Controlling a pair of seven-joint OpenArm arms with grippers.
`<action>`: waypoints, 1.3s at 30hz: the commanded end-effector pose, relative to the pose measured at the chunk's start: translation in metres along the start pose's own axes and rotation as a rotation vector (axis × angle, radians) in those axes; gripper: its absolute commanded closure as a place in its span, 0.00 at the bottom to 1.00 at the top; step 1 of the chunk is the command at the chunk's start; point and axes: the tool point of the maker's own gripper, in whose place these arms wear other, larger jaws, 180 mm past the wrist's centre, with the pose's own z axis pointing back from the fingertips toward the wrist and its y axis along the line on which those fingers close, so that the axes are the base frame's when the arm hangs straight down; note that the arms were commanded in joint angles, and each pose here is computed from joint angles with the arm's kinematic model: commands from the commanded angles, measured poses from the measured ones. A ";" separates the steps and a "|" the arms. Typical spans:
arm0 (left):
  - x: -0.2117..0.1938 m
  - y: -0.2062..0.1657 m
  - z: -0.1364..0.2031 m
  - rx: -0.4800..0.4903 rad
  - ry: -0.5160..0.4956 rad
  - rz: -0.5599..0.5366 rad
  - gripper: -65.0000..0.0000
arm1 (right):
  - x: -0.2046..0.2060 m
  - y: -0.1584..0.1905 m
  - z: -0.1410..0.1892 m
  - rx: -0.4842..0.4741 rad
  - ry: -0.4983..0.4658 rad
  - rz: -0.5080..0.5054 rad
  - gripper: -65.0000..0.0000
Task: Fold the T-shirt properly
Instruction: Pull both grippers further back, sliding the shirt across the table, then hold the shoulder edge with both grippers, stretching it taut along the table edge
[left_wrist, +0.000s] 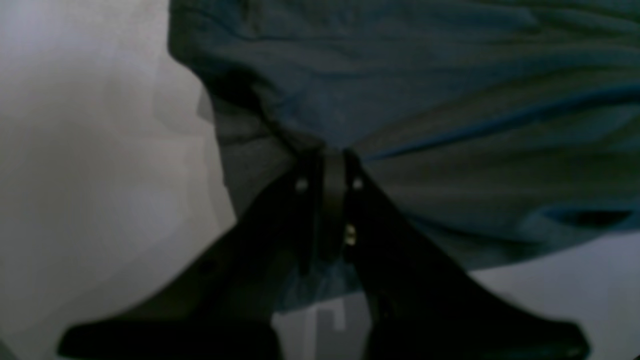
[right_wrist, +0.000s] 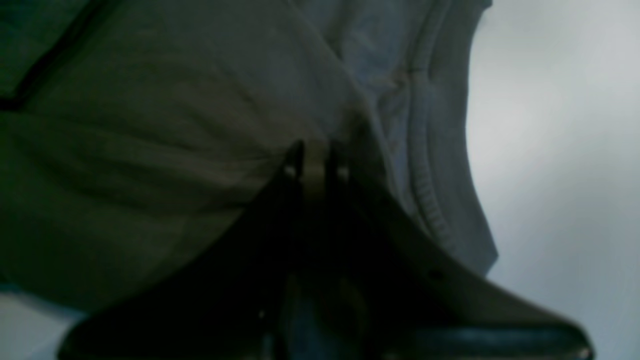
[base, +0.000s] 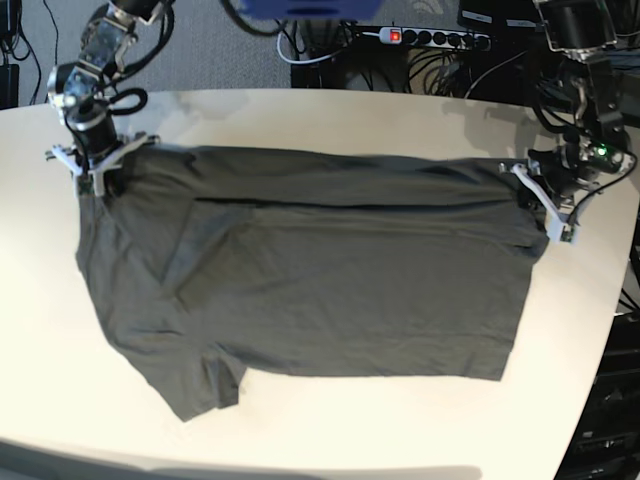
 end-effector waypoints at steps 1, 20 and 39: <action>-0.019 0.010 0.004 0.037 0.081 -0.019 0.96 | -0.033 0.001 0.009 -0.006 0.130 0.021 0.99; -0.048 0.000 0.019 0.030 0.121 -0.042 0.96 | -0.047 -0.015 0.025 -0.067 0.116 -0.030 0.99; -0.084 0.021 0.041 0.086 0.170 0.010 0.96 | -0.058 -0.019 0.050 -0.074 0.102 -0.074 0.99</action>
